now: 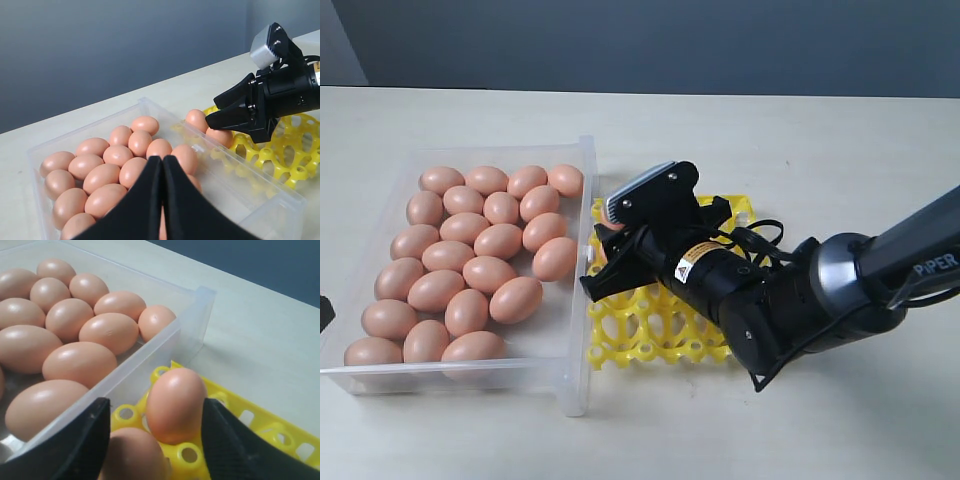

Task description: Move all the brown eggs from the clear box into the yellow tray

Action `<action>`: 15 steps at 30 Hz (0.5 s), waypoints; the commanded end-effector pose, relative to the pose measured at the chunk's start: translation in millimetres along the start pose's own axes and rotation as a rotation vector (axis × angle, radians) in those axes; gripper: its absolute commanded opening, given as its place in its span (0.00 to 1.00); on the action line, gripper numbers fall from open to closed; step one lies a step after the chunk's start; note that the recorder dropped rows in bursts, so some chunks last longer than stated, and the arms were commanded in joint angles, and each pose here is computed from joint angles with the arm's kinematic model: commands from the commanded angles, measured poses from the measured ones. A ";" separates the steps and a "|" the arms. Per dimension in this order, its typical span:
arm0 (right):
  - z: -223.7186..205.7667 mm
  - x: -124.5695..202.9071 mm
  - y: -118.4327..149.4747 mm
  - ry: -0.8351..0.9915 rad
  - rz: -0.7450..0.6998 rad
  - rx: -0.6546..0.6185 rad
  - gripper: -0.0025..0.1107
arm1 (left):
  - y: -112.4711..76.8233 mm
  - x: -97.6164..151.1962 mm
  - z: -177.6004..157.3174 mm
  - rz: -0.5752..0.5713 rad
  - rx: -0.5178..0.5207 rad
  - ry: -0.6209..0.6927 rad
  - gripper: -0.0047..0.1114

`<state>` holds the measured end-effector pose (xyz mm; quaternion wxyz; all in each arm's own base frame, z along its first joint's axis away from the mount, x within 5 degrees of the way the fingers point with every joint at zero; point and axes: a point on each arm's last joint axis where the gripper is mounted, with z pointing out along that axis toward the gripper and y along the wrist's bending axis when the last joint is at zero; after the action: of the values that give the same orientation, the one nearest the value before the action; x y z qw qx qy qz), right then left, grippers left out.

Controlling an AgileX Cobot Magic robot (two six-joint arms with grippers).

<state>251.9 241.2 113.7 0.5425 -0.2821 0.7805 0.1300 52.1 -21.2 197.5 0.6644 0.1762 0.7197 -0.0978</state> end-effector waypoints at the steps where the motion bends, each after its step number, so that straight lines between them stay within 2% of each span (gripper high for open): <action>1: -4.3 -10.8 -2.7 -0.015 0.016 0.007 0.49 | -0.5 0.7 -0.1 -0.009 0.006 -0.005 0.04; 10: -39.9 -62.7 -12.4 -0.055 0.094 0.014 0.49 | -0.5 0.7 -0.1 -0.009 0.006 -0.005 0.04; 13: -52.9 -76.3 -11.7 -0.062 0.105 -0.015 0.49 | -0.5 0.7 -0.1 -0.009 0.006 -0.005 0.04; 15: -56.3 -78.4 -4.5 -0.042 0.054 -0.068 0.46 | -0.5 0.7 -0.1 -0.009 0.006 -0.005 0.04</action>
<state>237.4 229.0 201.0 0.5573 -0.2415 0.7754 0.1726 52.1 -21.2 197.5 0.6644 0.1762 0.7197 -0.0978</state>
